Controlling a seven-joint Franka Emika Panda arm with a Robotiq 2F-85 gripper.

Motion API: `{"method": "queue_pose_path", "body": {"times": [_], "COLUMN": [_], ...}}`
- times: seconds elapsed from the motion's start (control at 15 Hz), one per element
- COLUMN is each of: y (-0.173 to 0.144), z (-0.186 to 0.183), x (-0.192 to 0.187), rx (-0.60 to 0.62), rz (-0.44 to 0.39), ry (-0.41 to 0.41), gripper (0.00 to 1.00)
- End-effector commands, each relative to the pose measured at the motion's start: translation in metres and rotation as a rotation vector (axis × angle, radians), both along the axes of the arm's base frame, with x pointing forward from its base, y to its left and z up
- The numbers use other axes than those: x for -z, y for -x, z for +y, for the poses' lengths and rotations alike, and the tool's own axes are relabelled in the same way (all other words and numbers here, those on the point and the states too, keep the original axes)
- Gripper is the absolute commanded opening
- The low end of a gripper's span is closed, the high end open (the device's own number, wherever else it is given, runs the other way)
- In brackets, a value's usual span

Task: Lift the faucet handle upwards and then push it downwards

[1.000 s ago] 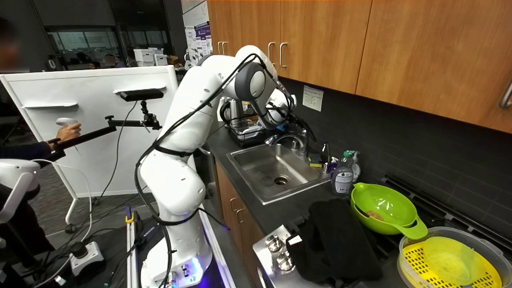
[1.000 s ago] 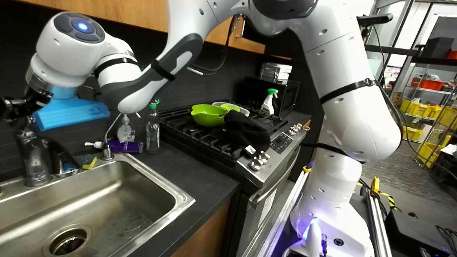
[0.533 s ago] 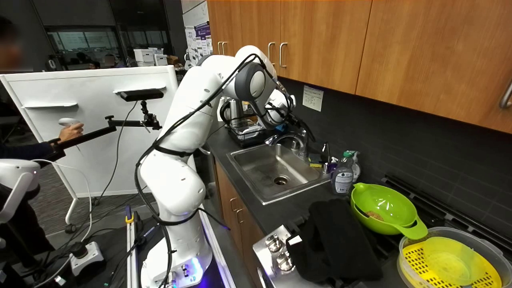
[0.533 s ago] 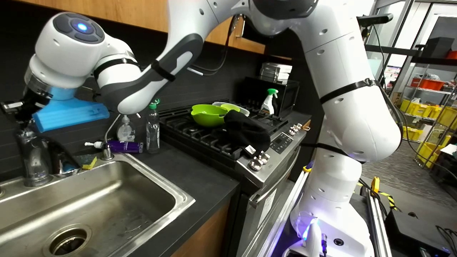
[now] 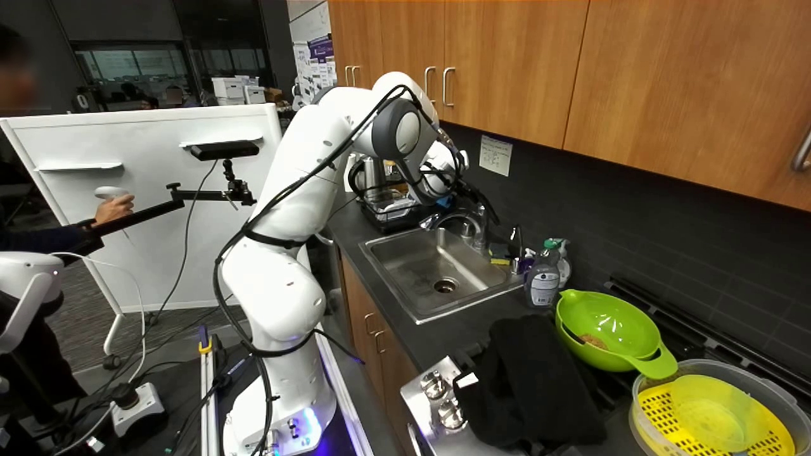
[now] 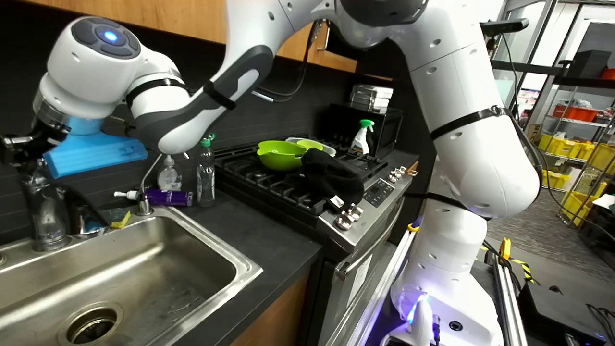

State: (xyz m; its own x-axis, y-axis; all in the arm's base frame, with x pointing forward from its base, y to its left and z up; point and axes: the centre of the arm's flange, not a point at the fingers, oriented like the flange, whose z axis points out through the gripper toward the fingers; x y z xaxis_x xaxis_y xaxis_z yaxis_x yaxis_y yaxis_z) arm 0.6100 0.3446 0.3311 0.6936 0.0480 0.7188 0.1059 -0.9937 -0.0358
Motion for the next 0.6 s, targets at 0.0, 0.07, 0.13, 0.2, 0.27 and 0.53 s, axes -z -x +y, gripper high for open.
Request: {"method": "queue_pose_path", "body": {"times": [0.0, 0.07, 0.13, 0.2, 0.27, 0.53], "y": [0.003, 0.003, 0.0029, 0.0029, 0.0028, 0.0029], "z": [-0.0007, 0.0, 0.0007, 0.0016, 0.0033, 0.0074], "x": [-0.0085, -0.0087, -0.0087, -0.0087, -0.0087, -0.0108], "rx": [-0.002, -0.002, -0.003, -0.005, -0.009, -0.016], "rz": [-0.001, -0.001, -0.001, -0.001, -0.004, -0.009], "ry": [0.013, 0.012, 0.011, 0.011, 0.011, 0.01], "gripper": [1.0, 1.0, 1.0, 1.0, 1.0, 1.0]}}
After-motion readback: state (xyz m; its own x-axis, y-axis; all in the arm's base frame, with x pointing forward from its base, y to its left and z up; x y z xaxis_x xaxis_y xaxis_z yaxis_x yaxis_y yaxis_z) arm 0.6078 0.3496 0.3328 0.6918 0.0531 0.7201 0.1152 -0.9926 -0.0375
